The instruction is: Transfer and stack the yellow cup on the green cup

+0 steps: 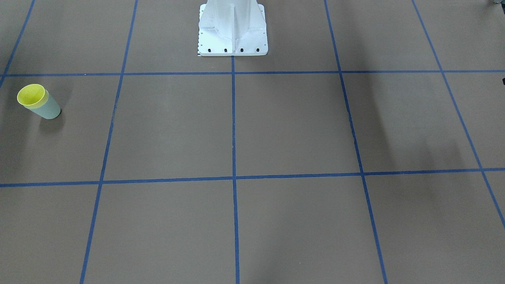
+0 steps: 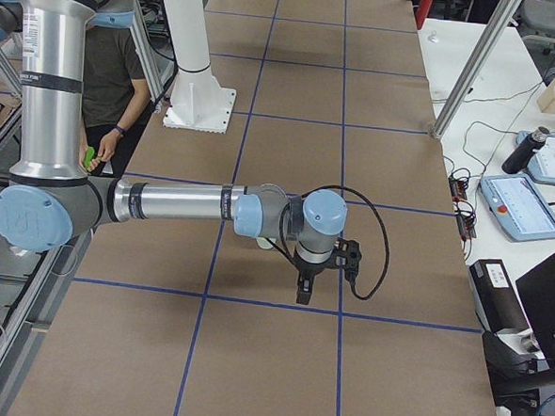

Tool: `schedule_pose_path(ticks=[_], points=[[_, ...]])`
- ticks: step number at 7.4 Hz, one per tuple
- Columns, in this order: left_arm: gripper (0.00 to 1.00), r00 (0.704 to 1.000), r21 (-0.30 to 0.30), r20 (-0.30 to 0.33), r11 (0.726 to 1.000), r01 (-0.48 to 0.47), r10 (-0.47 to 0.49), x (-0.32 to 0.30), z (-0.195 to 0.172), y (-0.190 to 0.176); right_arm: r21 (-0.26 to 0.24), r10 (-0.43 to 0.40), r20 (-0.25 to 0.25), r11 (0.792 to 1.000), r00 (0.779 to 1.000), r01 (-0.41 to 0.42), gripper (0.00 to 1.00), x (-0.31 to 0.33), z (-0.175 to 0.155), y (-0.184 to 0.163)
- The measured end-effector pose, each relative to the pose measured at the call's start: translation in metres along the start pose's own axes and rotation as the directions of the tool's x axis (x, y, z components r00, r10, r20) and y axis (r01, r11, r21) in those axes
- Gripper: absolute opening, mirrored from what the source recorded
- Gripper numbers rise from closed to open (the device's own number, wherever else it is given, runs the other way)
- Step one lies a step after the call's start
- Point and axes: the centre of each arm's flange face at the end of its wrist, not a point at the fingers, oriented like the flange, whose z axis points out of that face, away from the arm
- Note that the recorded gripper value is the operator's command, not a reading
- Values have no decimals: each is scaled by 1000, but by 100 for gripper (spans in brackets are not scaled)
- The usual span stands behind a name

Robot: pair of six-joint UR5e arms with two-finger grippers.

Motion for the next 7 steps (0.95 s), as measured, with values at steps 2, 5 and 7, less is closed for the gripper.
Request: schedule_pose_path(ticks=[2, 5, 7], points=[[100, 1000, 0, -1, 1000, -1, 1, 0, 0, 0, 1, -1, -2, 1000, 1000, 1, 100, 0, 0, -2], [100, 1000, -1, -2, 1000, -1, 1, 0, 0, 0, 0, 0, -3, 1000, 1000, 0, 100, 0, 0, -3], [100, 1000, -1, -2, 1000, 0, 0, 0, 0, 0, 0, 2, -3, 1000, 1000, -2, 100, 1, 0, -3]])
